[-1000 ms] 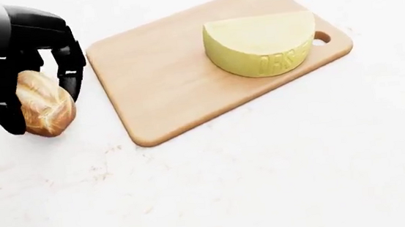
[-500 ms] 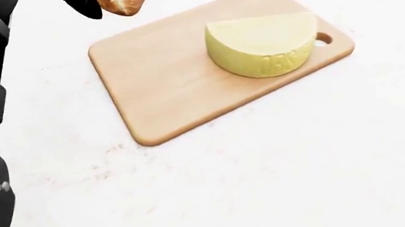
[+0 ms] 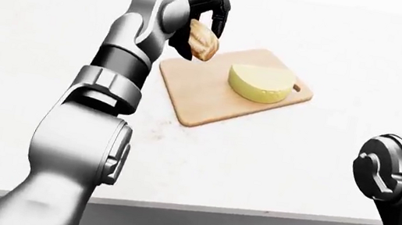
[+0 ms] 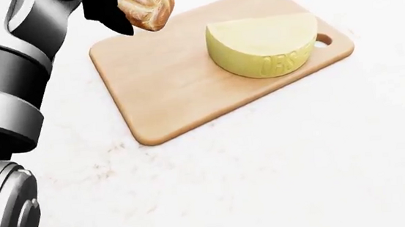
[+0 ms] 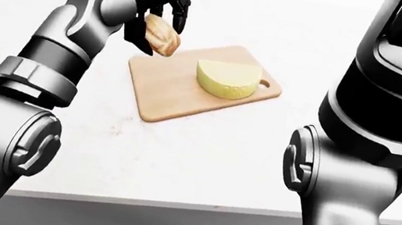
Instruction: Place the bread and cheese on the cutting board.
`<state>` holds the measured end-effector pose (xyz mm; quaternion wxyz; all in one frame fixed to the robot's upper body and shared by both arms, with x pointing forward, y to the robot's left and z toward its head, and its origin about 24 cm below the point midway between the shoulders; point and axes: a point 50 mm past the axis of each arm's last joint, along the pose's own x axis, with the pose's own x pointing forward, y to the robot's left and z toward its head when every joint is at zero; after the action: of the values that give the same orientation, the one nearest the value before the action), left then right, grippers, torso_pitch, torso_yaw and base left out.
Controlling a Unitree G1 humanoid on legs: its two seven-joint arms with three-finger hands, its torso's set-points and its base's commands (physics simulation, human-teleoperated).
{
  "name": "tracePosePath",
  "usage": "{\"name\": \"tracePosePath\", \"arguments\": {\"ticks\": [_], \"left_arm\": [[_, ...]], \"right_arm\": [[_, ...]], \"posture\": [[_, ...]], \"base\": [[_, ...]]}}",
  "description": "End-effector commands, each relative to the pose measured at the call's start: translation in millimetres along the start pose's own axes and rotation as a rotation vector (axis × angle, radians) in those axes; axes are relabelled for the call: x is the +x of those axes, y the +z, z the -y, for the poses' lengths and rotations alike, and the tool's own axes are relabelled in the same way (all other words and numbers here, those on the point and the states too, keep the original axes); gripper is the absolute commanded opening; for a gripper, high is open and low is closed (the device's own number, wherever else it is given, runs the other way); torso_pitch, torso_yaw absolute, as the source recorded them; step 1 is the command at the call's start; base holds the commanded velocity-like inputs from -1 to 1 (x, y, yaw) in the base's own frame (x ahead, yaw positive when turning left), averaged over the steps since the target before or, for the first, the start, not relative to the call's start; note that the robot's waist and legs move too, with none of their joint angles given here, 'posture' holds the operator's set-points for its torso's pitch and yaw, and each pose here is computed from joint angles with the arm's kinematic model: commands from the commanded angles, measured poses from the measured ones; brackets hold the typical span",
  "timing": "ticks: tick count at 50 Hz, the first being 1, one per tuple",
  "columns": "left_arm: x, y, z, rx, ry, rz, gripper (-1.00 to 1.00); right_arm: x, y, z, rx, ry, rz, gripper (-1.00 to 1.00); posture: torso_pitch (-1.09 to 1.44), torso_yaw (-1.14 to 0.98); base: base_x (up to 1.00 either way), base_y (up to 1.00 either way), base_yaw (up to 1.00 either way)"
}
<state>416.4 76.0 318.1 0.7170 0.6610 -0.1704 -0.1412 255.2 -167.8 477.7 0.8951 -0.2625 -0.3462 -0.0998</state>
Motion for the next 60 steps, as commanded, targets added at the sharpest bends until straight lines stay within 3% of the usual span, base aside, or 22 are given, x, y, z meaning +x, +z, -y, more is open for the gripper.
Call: {"name": "tracePosePath", "arguments": {"ticks": [1, 16, 35, 43, 45, 46, 47, 49, 60], "left_arm": [[-2.8, 10.4, -26.9, 0.016, 0.128, 0.036, -1.00], [1.0, 14.1, 0.8, 0.032, 0.067, 0.046, -1.00], [2.8, 16.4, 23.8, 0.032, 0.021, 0.058, -1.00], [1.6, 13.9, 20.6, 0.038, 0.002, 0.044, -1.00], [1.6, 13.6, 19.1, 0.039, 0.004, 0.042, -0.44], [1.6, 13.3, 19.1, 0.037, -0.002, 0.039, -0.04], [1.5, 12.8, 19.0, 0.040, 0.000, 0.038, 0.14], [1.3, 12.0, 18.9, 0.042, -0.002, 0.037, 1.00], [0.8, 12.0, 19.5, 0.045, -0.021, 0.036, 1.00]], "right_arm": [[-1.7, 12.0, 9.0, -0.005, -0.041, 0.051, 1.00], [-2.3, 13.6, 9.4, -0.004, -0.040, 0.054, 1.00], [-1.7, 14.6, 9.0, -0.007, -0.036, 0.058, 1.00], [-1.8, 13.5, 6.8, -0.007, -0.031, 0.056, 1.00], [-2.0, 13.2, 7.0, -0.008, -0.032, 0.056, 1.00], [-2.0, 13.0, 7.1, -0.008, -0.032, 0.055, 1.00], [-1.9, 12.7, 6.8, -0.008, -0.032, 0.055, 1.00], [-1.6, 12.3, 6.1, -0.008, -0.031, 0.055, 1.00], [-1.5, 11.3, 5.3, -0.010, -0.028, 0.052, 1.00]], "posture": [[0.00, 0.00], [0.00, 0.00], [0.00, 0.00], [0.00, 0.00], [0.00, 0.00], [0.00, 0.00], [0.00, 0.00], [0.00, 0.00], [0.00, 0.00]], "base": [[0.00, 0.00, 0.00], [0.00, 0.00, 0.00], [0.00, 0.00, 0.00], [0.00, 0.00, 0.00], [0.00, 0.00, 0.00], [0.00, 0.00, 0.00], [0.00, 0.00, 0.00], [0.00, 0.00, 0.00], [0.00, 0.00, 0.00]]}}
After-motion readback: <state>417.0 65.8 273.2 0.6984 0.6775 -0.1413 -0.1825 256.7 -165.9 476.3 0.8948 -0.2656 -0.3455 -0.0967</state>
